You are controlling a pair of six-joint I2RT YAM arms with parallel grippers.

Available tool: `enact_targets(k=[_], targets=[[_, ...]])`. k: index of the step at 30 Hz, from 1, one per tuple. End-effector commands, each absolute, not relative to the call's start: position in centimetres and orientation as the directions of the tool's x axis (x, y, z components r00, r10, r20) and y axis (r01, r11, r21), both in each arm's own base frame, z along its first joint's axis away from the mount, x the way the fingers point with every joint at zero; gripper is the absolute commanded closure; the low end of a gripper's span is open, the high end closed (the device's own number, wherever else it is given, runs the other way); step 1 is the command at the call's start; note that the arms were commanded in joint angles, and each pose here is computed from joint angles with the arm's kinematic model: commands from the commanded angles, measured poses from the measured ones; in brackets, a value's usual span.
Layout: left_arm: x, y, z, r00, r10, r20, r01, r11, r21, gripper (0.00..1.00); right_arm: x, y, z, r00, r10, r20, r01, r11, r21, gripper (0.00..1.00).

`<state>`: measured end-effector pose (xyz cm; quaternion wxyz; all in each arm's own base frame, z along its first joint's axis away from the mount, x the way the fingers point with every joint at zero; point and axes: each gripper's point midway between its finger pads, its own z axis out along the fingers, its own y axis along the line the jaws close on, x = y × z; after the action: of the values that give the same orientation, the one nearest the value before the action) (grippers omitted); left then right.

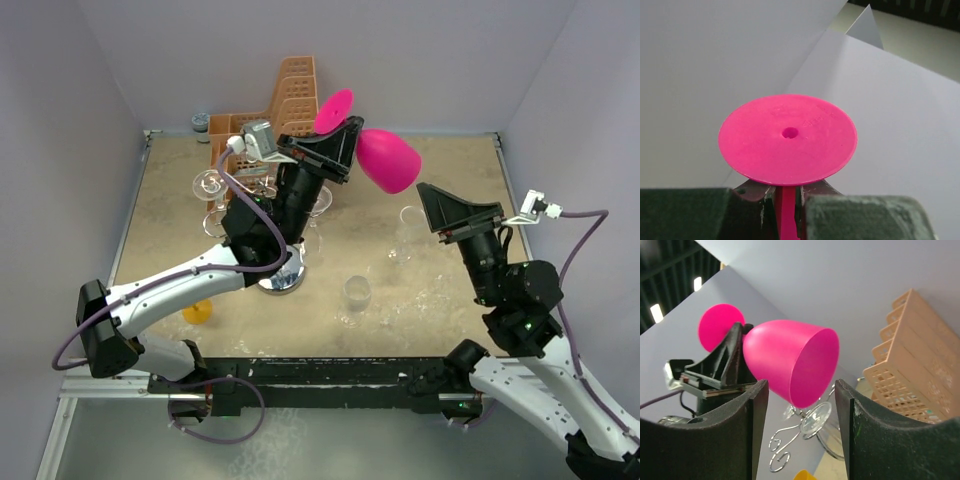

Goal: Place the wine glass upside down on the wine glass rack

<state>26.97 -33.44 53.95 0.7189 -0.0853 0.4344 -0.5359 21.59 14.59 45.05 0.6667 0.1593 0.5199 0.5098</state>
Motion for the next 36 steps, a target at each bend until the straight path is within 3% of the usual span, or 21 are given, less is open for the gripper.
enact_targets(k=[1,6,12,23,29,36], targets=[[26.4,-34.1,55.4,0.18,-0.687,-0.704,0.722,0.578,-0.381,1.0,21.4,12.3,46.6,0.007,0.847,-0.532,-0.458,0.476,0.751,0.42],[25.9,-35.8,54.5,0.291,-0.473,-0.832,0.74,0.662,-0.118,1.0,18.9,12.5,52.9,0.105,0.777,-0.621,-0.606,0.545,0.579,0.41],[24.7,-36.2,53.5,0.428,-0.335,-0.839,0.736,0.668,0.109,1.0,16.8,13.2,57.7,0.151,0.733,-0.663,-0.701,0.552,0.451,0.38],[23.1,-37.2,52.8,0.556,-0.265,-0.788,0.727,0.615,0.305,1.0,19.1,17.2,56.8,-0.016,0.69,-0.724,-0.7,0.509,0.501,0.37],[21.8,-37.4,52.8,0.579,-0.294,-0.76,0.743,0.573,0.345,1.0,21.7,16.7,54.0,-0.071,0.715,-0.696,-0.568,0.544,0.617,0.47],[21.6,-37.5,52.7,0.592,-0.299,-0.748,0.74,0.569,0.358,1.0,22.1,17.4,52.7,-0.125,0.741,-0.66,-0.546,0.504,0.669,0.57]])
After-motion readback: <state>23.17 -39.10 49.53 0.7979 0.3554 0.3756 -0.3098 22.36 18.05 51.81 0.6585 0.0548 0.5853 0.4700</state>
